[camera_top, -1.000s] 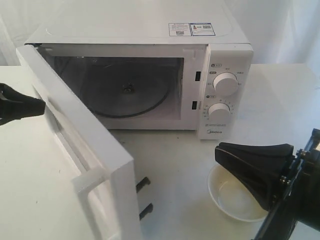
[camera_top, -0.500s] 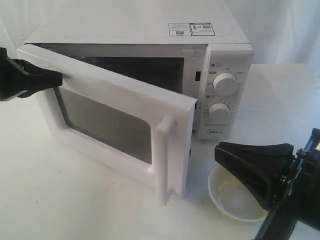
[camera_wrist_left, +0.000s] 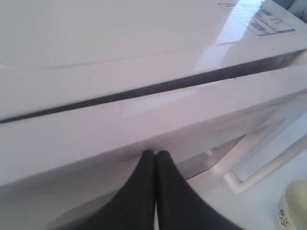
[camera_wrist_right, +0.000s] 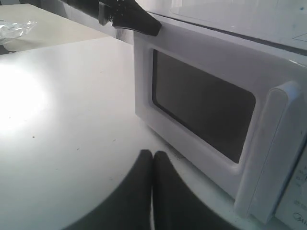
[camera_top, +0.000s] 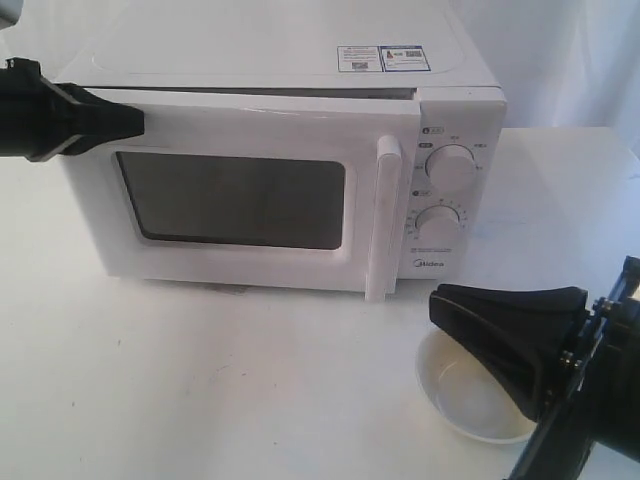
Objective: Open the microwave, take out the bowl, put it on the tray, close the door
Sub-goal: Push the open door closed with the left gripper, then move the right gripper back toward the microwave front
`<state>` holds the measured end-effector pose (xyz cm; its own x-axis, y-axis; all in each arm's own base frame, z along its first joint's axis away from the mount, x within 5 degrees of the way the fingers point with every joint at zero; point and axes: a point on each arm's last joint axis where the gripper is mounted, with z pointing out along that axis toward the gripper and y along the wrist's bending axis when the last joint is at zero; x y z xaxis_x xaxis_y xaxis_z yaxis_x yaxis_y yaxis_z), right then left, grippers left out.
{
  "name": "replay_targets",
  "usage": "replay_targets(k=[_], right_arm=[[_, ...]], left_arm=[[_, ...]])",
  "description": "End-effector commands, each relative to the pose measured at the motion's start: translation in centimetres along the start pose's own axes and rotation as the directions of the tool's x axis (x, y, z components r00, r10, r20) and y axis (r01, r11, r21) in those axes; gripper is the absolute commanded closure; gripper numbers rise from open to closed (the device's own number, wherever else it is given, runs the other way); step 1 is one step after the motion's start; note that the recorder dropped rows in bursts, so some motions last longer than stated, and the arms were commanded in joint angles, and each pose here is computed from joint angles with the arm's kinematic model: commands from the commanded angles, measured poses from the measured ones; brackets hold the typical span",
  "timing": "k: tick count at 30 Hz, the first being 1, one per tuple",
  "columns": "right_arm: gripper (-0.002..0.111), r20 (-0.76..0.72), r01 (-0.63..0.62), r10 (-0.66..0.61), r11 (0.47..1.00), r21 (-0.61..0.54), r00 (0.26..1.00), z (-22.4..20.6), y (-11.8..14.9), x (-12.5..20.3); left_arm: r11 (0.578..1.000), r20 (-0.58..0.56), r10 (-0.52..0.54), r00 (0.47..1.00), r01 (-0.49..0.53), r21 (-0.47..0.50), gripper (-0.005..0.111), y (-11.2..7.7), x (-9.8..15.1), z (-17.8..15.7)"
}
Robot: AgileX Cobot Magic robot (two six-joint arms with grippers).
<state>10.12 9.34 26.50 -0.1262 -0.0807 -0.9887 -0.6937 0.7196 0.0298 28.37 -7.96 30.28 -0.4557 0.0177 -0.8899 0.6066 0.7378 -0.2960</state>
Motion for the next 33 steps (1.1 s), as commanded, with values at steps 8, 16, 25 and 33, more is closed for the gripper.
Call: replay_targets(k=[8,16,25,33], right_arm=[[0.108,0.005,-0.025,0.025,1.0,-0.004,1.0,0.2,0.0,0.1],[0.108,0.008,-0.019,0.019,1.0,-0.023,1.0,2.1,0.0,-1.4],[0.108,-0.117,0.028,-0.027,1.0,0.001,0.993,4.5,0.5,-4.3],[0.108,-0.125,0.07,-0.097,0.977,-0.201,0.987,5.3,5.1,-5.9]], left_arm=[[0.992,-0.01,0.043,0.999,-0.041,0.121,0.107,-1.1,-0.5,0.0],[0.987,0.037,0.084,0.996,-0.088,0.131,0.107,-3.5,-1.9,-2.8],[0.986,0.1,0.119,0.988,-0.129,0.106,0.107,-6.6,-0.4,-7.0],[0.981,0.138,0.118,0.983,-0.137,0.136,0.107,-9.0,3.7,-9.9]])
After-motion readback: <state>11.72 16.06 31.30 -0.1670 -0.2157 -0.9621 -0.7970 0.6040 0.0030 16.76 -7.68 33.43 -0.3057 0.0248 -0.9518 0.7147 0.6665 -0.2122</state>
